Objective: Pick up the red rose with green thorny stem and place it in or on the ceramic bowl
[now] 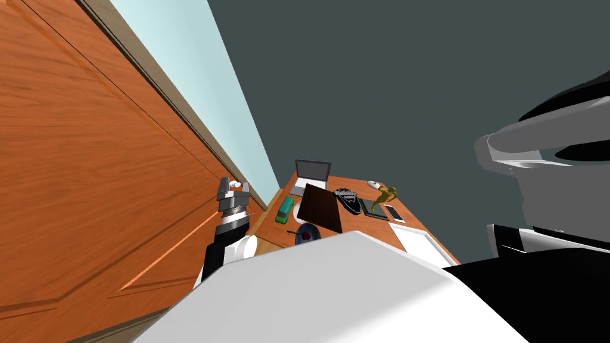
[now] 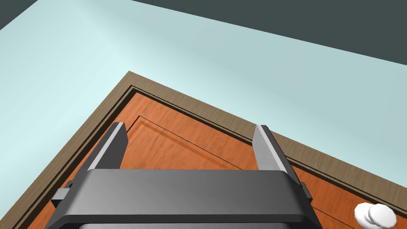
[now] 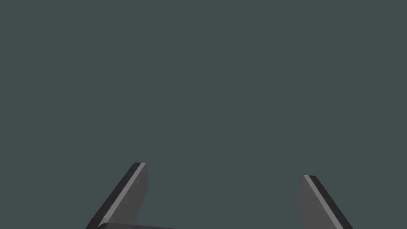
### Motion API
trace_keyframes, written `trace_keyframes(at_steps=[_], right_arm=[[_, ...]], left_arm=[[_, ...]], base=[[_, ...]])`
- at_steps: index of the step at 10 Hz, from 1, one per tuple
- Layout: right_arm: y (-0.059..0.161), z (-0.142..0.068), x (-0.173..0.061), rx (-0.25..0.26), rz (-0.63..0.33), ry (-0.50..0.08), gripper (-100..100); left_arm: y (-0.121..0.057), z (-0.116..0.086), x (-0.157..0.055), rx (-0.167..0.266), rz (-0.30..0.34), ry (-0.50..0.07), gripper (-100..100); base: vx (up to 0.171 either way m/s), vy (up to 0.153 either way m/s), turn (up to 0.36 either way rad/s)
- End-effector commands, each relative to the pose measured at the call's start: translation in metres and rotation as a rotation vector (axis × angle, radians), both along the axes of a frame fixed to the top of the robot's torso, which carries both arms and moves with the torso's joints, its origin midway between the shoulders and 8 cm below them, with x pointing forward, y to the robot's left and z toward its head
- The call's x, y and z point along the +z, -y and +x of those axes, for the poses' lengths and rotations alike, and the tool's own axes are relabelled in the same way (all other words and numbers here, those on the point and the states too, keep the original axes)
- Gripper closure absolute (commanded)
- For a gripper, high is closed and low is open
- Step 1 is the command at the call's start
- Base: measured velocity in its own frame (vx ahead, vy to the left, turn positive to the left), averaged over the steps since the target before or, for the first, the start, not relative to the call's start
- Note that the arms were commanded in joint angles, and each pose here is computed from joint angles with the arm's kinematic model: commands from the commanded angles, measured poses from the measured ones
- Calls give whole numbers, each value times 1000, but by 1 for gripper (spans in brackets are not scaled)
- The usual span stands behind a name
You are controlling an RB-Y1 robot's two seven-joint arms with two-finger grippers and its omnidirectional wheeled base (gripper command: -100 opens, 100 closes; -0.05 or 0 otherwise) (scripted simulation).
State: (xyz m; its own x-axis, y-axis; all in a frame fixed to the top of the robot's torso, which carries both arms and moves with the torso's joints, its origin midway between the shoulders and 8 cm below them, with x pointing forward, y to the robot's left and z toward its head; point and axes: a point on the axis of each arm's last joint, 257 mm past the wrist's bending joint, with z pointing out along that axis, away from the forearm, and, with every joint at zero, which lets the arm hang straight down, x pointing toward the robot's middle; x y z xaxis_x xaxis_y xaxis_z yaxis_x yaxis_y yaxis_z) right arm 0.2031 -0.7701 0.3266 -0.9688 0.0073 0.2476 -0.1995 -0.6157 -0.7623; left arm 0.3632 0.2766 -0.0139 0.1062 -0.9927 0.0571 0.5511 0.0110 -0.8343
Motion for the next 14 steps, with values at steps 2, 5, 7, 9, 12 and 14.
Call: trace_keyframes(at_steps=[2,5,7,9,12,14], right_arm=[[38,-76,-26,-129,111,204,-100],[35,-136,-9,-216,106,368,-100],[29,-144,-2,-247,80,379,-100],[29,-144,-2,-247,80,379,-100],[32,-157,6,-234,113,438,-100],[34,-167,11,-220,140,483,-100]], left_arm=[[0,0,0,0,0,0,0],[0,0,0,0,0,0,0],[0,0,0,0,0,0,0],[0,0,0,0,0,0,0],[0,0,0,0,0,0,0],[0,0,0,0,0,0,0]], base=[[66,29,-303],[98,52,-401],[110,38,-330],[58,9,63],[-178,-88,-67],[-236,-69,-75]])
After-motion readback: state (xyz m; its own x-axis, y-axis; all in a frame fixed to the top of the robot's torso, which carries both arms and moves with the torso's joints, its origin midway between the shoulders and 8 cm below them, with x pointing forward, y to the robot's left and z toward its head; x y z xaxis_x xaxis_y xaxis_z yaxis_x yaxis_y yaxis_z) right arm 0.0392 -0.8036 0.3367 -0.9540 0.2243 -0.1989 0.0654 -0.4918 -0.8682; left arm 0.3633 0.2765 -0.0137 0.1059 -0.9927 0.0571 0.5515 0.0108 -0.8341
